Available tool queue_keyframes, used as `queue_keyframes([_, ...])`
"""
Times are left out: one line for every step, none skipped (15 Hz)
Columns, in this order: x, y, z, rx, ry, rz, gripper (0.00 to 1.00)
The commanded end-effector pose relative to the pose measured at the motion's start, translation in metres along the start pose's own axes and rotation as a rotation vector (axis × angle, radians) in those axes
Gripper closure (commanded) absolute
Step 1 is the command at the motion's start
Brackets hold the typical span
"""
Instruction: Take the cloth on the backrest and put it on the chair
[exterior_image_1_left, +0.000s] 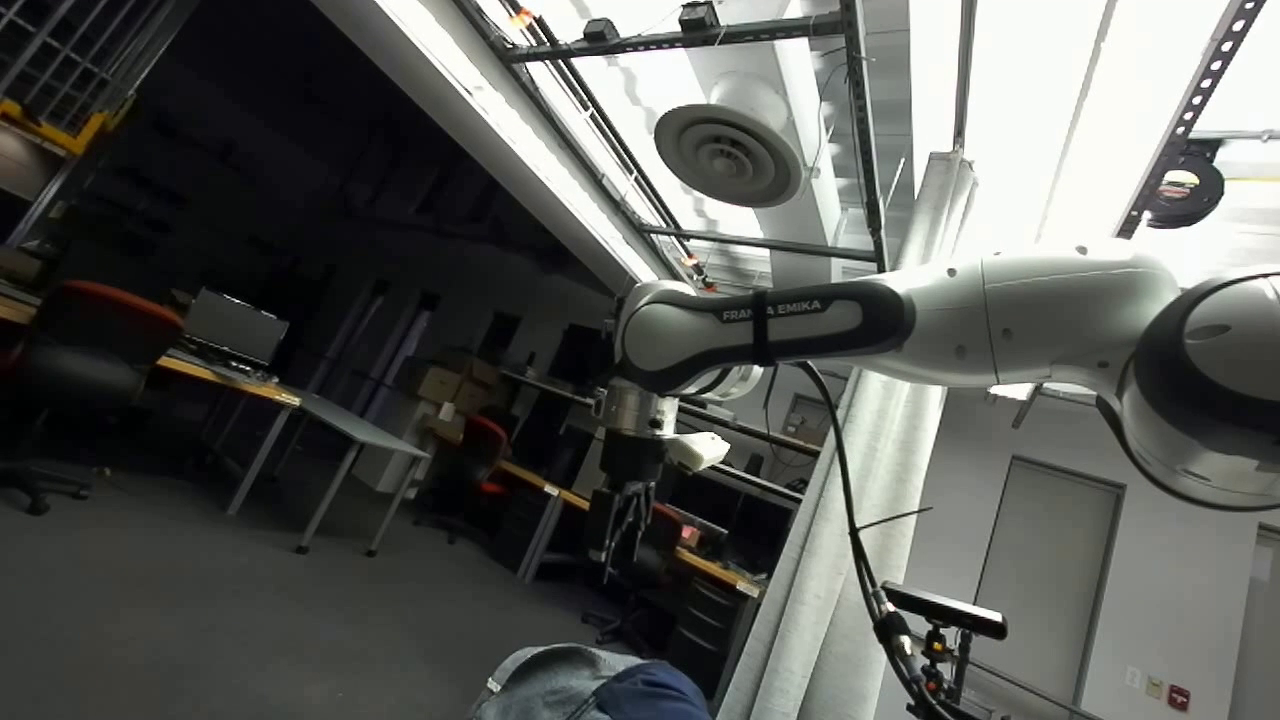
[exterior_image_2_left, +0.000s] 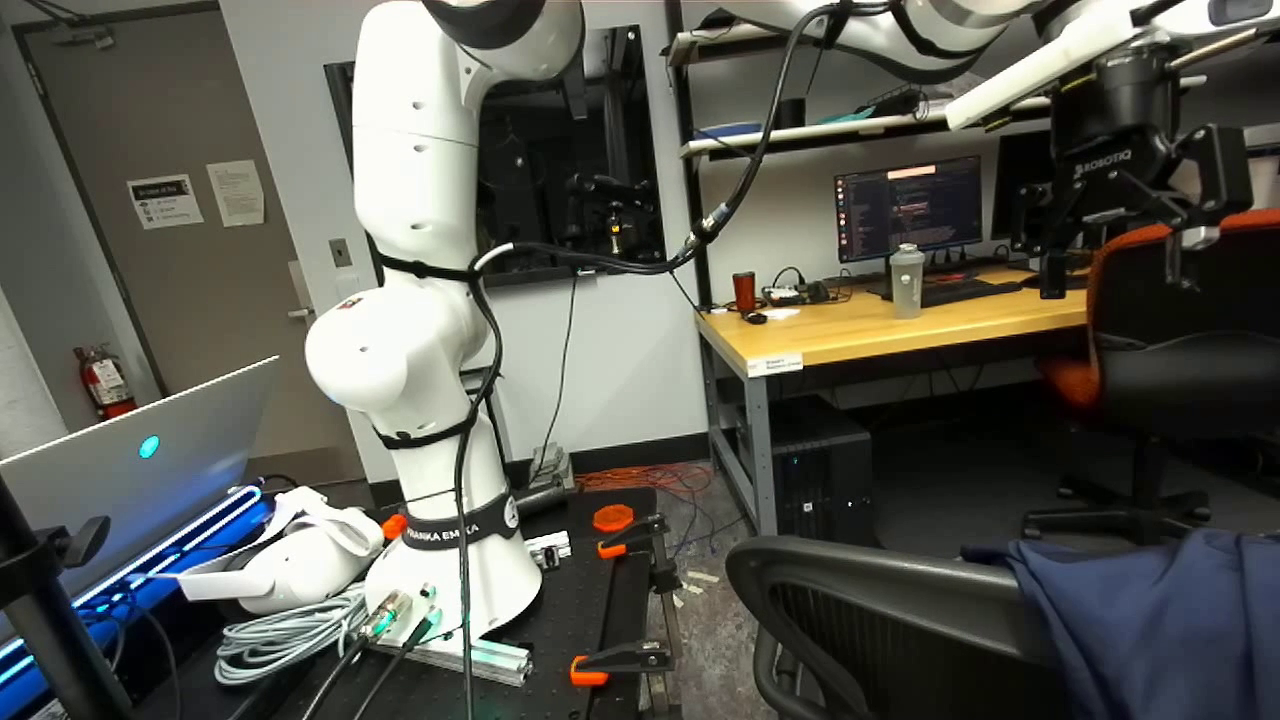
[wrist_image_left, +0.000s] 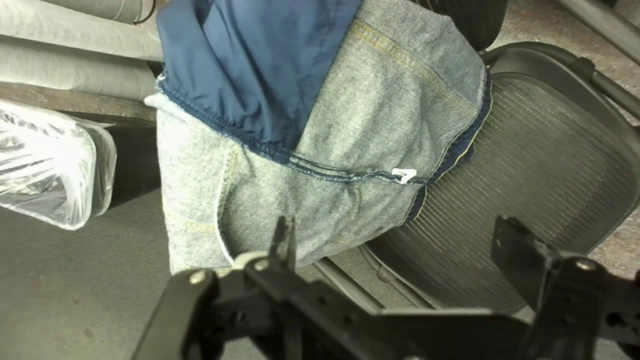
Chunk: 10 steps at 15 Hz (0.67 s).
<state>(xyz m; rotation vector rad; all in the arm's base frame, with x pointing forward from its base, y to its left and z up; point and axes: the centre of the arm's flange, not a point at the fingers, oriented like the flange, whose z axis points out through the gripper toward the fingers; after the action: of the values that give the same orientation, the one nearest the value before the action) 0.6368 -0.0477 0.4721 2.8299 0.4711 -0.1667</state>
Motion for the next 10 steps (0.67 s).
queue_keyframes([0.000,0.000,0.000,0.000,0.000,0.000,0.00])
queue_keyframes([0.000,0.000,0.000,0.000,0.000,0.000,0.00])
queue_keyframes([0.000,0.000,0.000,0.000,0.000,0.000,0.00])
queue_keyframes([0.000,0.000,0.000,0.000,0.000,0.000,0.00])
queue_keyframes([0.000,0.000,0.000,0.000,0.000,0.000,0.00])
queue_keyframes([0.000,0.000,0.000,0.000,0.000,0.000,0.00])
queue_keyframes([0.001,-0.001,0.003,0.001,-0.002,-0.003,0.00])
queue_keyframes([0.004,-0.001,0.009,0.004,-0.011,-0.015,0.00])
queue_keyframes([0.006,-0.001,0.014,0.002,-0.019,-0.022,0.00])
queue_keyframes([0.010,-0.001,0.023,0.002,-0.037,-0.043,0.00])
